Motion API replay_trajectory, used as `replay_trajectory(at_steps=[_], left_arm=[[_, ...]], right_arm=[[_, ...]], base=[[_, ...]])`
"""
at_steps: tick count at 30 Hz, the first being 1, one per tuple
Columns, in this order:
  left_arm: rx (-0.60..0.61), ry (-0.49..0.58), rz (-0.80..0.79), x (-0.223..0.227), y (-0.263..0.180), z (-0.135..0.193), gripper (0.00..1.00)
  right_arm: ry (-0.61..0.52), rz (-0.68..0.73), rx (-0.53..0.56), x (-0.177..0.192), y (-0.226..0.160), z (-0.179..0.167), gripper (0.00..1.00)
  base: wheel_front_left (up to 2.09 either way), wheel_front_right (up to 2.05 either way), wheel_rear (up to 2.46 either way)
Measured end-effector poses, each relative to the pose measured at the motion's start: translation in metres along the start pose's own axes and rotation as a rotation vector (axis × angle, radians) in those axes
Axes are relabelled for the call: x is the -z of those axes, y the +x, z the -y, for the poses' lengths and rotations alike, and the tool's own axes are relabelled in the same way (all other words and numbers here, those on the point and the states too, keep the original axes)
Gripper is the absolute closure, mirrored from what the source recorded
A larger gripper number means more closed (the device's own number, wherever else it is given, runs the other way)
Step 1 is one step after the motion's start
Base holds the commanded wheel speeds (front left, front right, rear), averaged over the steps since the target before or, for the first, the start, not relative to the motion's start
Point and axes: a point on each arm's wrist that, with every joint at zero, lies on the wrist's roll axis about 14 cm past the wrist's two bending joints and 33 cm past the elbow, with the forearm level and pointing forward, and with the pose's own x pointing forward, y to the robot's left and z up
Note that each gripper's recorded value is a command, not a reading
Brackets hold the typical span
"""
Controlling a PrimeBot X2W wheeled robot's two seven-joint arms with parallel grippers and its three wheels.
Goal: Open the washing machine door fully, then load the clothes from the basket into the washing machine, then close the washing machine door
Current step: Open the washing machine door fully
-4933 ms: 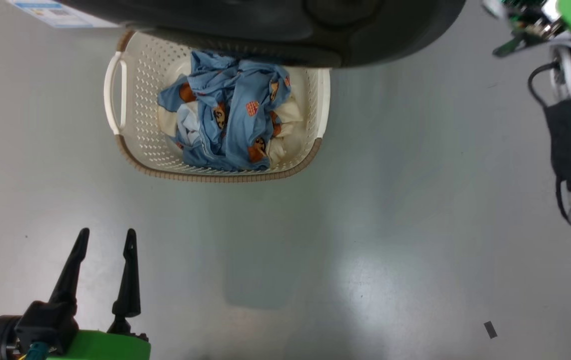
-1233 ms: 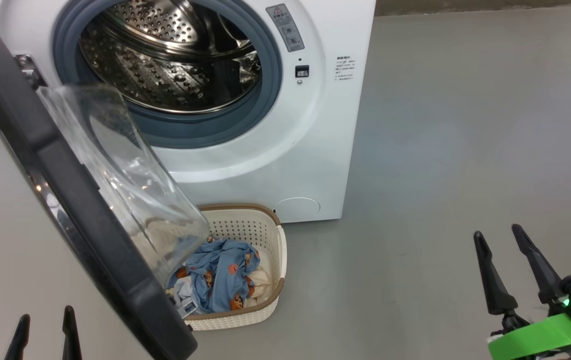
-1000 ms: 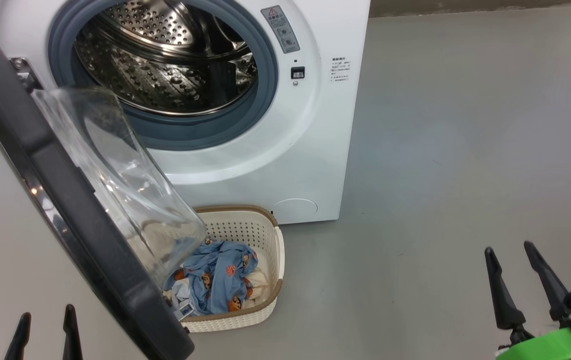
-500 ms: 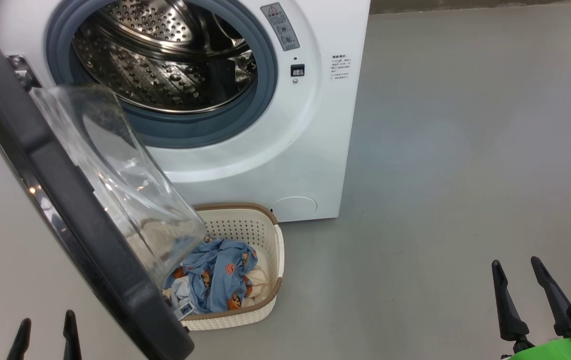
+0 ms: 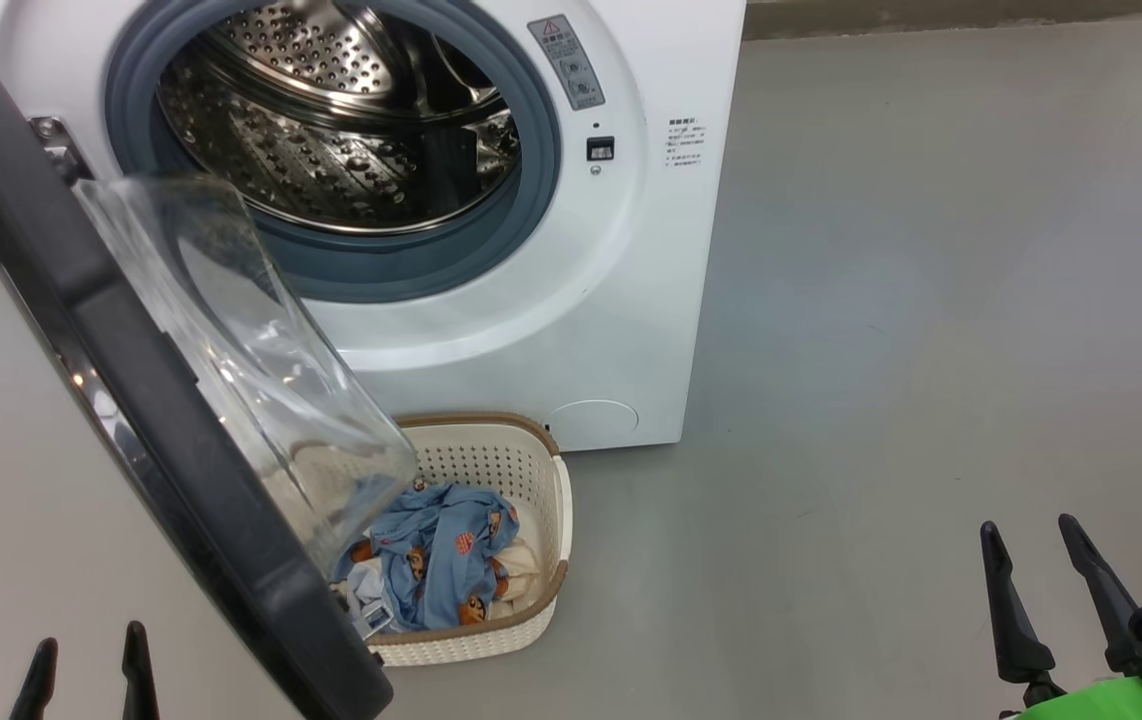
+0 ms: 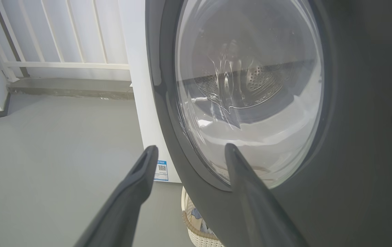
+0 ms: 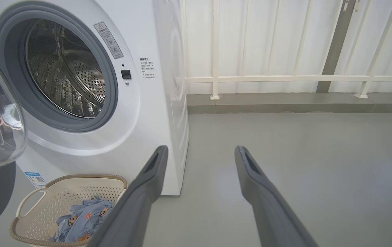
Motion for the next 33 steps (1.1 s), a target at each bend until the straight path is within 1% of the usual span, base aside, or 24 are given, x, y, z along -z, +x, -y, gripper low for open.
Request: replay_trajectory(at_steps=[27,28,29,30,33], left_arm=[[0.006,-0.003,0.005,-0.0014,-0.0007,0.003,0.0],[0.007,-0.004,0.003,-0.0008,-0.0009,0.0031,0.05],[0.007,-0.009,0.0,0.0001,-0.0012,0.0031,0.61],[0.014,-0.011,-0.001,0.0003,-0.0014,0.004,1.0],[0.013,-0.012,-0.002,0.0009,-0.0017,0.0037,1.0]], right_arm=[[0.001,-0.013,-0.009,0.004,-0.0016,-0.0024,0.0],[0.001,-0.014,-0.009,0.0042,-0.0016,-0.0026,0.0],[0.001,-0.014,-0.01,0.0044,-0.0016,-0.0029,0.0],[0.002,-0.015,-0.011,0.0045,-0.0016,-0.0033,0.0],[0.002,-0.015,-0.013,0.0045,-0.0014,-0.0037,0.0]], base=[[0.0,0.0,0.0],[0.0,0.0,0.0],[0.0,0.0,0.0],[0.0,0.0,0.0],[0.0,0.0,0.0]])
